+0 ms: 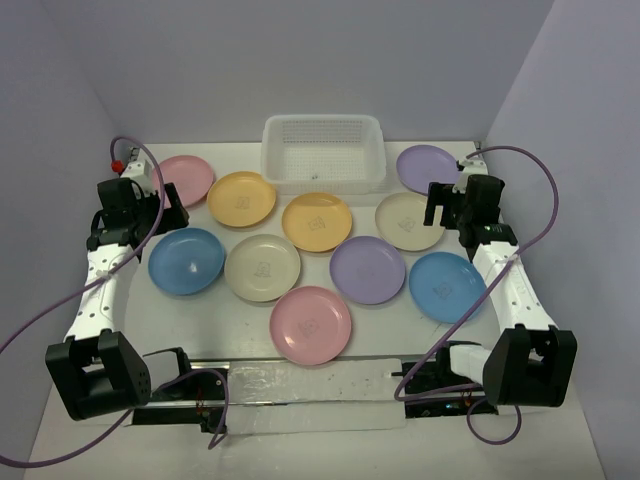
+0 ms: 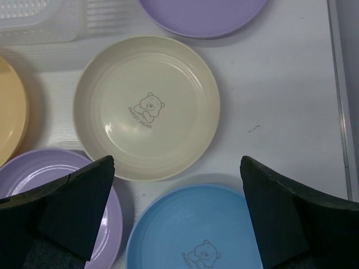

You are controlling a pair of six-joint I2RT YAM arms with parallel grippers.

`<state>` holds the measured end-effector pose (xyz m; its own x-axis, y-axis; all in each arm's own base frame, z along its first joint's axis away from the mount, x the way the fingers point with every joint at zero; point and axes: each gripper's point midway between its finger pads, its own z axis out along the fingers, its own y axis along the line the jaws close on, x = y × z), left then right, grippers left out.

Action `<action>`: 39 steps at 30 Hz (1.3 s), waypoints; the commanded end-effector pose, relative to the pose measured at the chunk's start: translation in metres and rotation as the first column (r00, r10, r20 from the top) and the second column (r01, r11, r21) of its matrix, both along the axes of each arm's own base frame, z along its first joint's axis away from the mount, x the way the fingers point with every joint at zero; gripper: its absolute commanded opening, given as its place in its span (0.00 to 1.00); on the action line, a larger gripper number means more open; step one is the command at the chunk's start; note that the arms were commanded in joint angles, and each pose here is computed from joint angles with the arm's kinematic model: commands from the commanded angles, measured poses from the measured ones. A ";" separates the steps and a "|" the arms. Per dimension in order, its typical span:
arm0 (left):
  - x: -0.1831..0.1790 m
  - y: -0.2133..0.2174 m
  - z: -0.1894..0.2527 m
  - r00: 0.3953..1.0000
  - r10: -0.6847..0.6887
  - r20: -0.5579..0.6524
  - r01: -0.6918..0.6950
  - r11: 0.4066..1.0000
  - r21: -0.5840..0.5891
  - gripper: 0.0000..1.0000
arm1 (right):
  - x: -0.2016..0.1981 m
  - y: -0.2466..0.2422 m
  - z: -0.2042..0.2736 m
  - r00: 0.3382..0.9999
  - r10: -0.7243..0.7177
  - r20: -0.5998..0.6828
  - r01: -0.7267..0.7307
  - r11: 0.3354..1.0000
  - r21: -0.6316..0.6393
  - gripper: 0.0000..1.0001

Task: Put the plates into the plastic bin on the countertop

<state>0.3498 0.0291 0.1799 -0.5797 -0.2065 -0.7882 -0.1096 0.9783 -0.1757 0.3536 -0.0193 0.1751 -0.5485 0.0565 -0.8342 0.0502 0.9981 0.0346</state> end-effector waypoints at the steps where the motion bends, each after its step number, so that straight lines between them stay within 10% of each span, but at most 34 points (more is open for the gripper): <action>1: 0.012 0.013 0.024 0.996 0.067 0.067 -0.068 0.998 0.015 0.99 | 0.009 -0.002 0.021 0.999 -0.025 0.047 0.025 1.000 0.001 1.00; 19: 0.120 0.098 0.000 0.903 0.410 -0.130 -0.417 0.908 -0.032 0.98 | 0.017 -0.013 0.009 0.997 -0.076 -0.013 0.076 0.997 -0.030 1.00; 39: 0.173 0.127 -0.135 0.831 0.423 -0.361 -0.491 0.864 -0.116 0.69 | 0.024 -0.019 -0.005 0.992 -0.103 -0.076 0.099 0.994 -0.050 1.00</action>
<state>0.5007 0.1548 0.0418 -0.6060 -0.6423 -0.4693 -0.6376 0.7450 -0.1962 0.3675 -0.0369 0.1604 -0.6209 0.0685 -0.7809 0.1319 0.9911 -0.0179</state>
